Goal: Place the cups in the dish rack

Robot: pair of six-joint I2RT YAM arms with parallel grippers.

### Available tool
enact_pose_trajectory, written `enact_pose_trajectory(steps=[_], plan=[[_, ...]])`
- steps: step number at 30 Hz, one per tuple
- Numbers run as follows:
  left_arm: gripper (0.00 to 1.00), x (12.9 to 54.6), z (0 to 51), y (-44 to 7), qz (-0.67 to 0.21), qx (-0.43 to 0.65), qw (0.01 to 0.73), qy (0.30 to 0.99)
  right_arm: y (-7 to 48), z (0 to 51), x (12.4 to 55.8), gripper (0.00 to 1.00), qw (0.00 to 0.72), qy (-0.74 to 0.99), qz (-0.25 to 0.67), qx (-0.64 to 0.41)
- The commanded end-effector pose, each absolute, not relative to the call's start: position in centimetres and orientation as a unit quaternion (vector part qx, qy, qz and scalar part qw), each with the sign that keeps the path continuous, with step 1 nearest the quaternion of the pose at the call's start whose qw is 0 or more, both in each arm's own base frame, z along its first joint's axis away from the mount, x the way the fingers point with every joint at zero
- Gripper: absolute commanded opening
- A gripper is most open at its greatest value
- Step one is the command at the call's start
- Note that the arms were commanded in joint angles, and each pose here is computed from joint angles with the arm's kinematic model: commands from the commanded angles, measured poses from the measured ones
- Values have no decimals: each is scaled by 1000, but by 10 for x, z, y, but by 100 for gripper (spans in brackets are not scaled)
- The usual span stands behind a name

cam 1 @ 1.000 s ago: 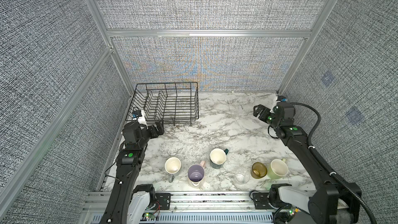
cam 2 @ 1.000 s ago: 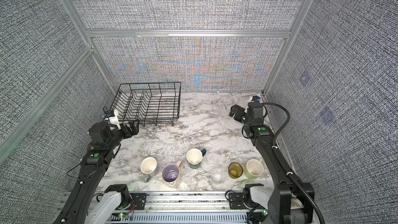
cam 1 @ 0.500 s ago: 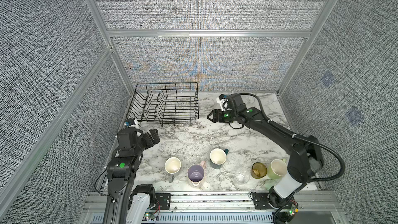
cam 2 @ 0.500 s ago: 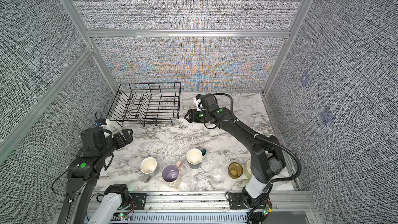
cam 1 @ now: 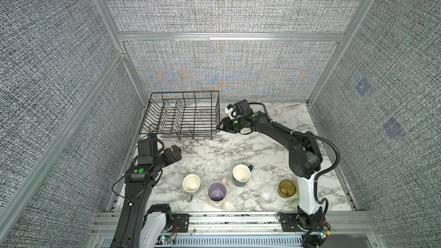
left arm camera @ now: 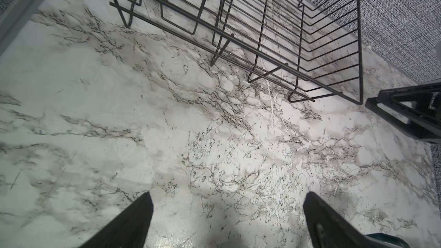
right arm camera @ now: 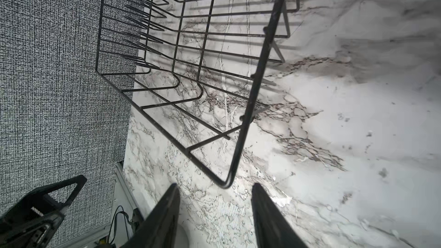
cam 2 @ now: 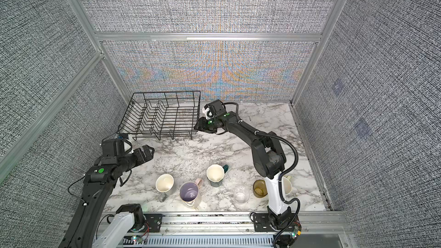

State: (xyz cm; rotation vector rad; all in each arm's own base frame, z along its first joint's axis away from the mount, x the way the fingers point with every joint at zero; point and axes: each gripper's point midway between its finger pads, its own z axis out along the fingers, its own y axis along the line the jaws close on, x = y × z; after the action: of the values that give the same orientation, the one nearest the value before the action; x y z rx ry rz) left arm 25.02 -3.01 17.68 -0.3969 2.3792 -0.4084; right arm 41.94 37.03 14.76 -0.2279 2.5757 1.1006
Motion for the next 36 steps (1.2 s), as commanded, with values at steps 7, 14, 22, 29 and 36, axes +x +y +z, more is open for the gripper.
enact_pose_trajectory(steps=[7,14,22,29,36], plan=[[99,251,180,-35,-170,-141,346,912,384,129,439,35,137,902,405,-57],[99,249,180,-38,-178,-138,346,911,381,136,434,9,134,900,411,-49],[99,248,179,-37,-175,-139,344,912,343,146,422,2,146,904,402,-14],[99,247,178,-38,-176,-138,343,912,276,144,405,2,148,909,389,20],[99,247,178,-38,-175,-138,344,912,215,132,369,0,102,921,375,16]])
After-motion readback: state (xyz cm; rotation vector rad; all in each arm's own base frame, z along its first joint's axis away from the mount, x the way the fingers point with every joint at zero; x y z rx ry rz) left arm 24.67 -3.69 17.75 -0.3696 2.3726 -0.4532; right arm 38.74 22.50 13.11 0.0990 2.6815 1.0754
